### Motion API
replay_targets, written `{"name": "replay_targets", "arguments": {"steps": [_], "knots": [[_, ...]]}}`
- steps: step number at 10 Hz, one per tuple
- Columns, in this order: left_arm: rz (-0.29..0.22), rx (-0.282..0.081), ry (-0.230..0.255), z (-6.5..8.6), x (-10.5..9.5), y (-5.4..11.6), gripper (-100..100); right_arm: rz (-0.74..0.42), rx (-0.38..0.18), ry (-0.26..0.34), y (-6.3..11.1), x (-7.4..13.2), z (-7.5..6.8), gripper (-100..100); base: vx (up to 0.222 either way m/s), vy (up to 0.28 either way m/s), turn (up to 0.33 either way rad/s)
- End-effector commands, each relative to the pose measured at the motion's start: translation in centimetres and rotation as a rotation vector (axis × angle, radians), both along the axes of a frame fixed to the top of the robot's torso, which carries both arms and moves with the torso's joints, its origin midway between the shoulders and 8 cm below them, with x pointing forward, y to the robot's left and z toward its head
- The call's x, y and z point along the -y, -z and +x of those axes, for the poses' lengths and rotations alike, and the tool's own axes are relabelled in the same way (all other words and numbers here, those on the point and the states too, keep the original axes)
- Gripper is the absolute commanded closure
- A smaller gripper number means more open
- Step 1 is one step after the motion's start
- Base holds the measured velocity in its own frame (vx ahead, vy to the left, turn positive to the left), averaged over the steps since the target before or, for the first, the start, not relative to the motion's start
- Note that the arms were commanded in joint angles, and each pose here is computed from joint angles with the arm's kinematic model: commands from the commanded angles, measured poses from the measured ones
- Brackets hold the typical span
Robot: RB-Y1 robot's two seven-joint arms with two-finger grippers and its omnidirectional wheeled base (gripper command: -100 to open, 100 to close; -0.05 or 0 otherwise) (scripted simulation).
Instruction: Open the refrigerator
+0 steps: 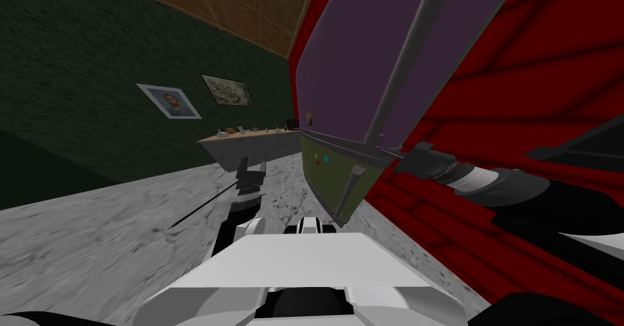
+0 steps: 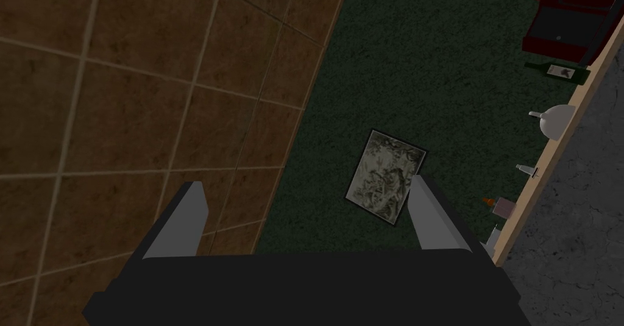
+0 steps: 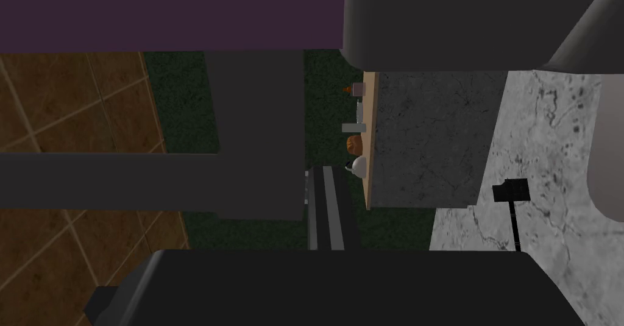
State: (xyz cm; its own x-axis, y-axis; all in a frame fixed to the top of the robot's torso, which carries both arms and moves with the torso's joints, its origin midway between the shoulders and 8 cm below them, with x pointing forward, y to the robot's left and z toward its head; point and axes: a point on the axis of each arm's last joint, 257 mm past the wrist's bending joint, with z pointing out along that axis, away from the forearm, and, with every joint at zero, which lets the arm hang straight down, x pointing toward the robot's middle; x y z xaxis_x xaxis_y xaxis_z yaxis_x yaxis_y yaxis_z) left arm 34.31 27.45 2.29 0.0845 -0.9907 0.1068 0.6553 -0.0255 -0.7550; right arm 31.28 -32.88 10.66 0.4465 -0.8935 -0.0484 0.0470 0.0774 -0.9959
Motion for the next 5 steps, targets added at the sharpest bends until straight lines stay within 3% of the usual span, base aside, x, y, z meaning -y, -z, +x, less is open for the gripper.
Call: {"name": "replay_targets", "arguments": {"steps": [1, 5], "knots": [[0.0, 0.0, 0.0, 0.0, 0.0, 0.0, 0, 0.003, 0.002, 0.044, -0.1, 1.8, 0.2, 100, -0.044, 0.328, -0.06], [0.0, 0.0, 0.0, 0.0, 0.0, 0.0, 0, 0.004, 0.003, 0.103, -0.1, 4.2, 0.4, 100, -0.038, 0.34, -0.062]]}}
